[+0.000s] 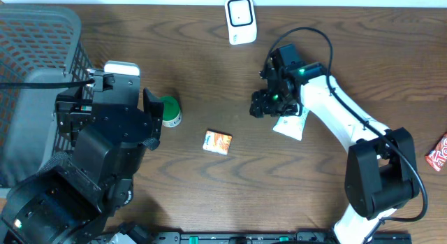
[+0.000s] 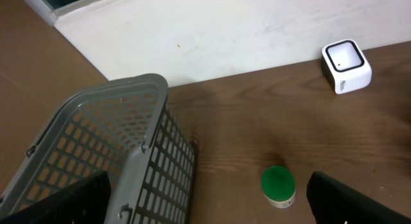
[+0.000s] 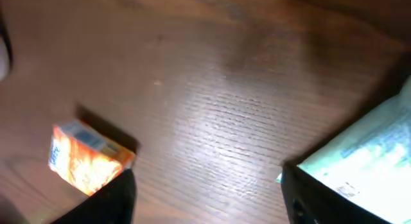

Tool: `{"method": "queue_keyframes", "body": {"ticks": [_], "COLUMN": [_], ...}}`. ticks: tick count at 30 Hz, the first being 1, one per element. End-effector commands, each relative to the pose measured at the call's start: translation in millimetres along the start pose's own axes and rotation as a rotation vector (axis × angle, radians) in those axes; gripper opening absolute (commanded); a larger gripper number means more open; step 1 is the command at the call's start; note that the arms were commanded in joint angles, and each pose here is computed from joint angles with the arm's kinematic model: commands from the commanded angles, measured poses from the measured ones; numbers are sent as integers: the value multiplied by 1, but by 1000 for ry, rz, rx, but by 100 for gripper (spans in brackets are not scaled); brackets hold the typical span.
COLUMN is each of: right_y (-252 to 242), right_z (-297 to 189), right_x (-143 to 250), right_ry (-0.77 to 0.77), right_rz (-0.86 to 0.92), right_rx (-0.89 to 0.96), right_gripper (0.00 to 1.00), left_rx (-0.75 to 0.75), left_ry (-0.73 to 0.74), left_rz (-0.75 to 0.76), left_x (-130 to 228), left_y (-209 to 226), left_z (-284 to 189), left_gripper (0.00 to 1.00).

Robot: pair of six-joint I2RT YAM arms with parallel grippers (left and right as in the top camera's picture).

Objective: Scan the item barcode

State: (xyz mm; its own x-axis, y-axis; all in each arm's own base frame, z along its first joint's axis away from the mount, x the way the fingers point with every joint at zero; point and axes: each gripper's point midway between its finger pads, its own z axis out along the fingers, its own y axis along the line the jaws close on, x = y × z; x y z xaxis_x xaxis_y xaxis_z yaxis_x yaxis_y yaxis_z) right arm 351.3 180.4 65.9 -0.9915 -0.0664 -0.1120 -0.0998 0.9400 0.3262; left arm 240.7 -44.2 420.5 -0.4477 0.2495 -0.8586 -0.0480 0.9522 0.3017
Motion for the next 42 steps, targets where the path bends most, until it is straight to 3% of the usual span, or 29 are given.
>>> {"method": "queue_keyframes", "body": {"ticks": [1,3,8,12,16,24,30,40,42], "right_y": [-18,-34,-60,-72,-97,-117,-124,-141,-145], "right_z": [-17,-21,-29,-31,-27,0,19,18,16], "right_x": [-6,-5,-3,6,13,16,13,7,7], "right_ry": [-16,-7,7,40,23,-23,-79,-120,-120], "right_rz": [291,416,499,490,491,495,386,373,386], "right_rx": [3,13,27,49,163,158,142,148,149], "right_gripper": [74,76,80,84,94,88,86,81,72], "left_rx": [-23,-23,-23,-23,-23,-23,-23,-23,-23], "left_ry": [-2,-2,-2,-2,-2,-2,-2,-2,-2], "left_rz": [4,4,4,4,4,4,4,4,4], "left_x": [-1,-1,-1,-1,-1,-1,-1,-1,-1], "left_y": [4,4,4,4,4,4,4,4,4], "left_z": [0,0,0,0,0,0,0,0,0], "left_gripper": [98,98,98,98,98,98,98,98,98]}}
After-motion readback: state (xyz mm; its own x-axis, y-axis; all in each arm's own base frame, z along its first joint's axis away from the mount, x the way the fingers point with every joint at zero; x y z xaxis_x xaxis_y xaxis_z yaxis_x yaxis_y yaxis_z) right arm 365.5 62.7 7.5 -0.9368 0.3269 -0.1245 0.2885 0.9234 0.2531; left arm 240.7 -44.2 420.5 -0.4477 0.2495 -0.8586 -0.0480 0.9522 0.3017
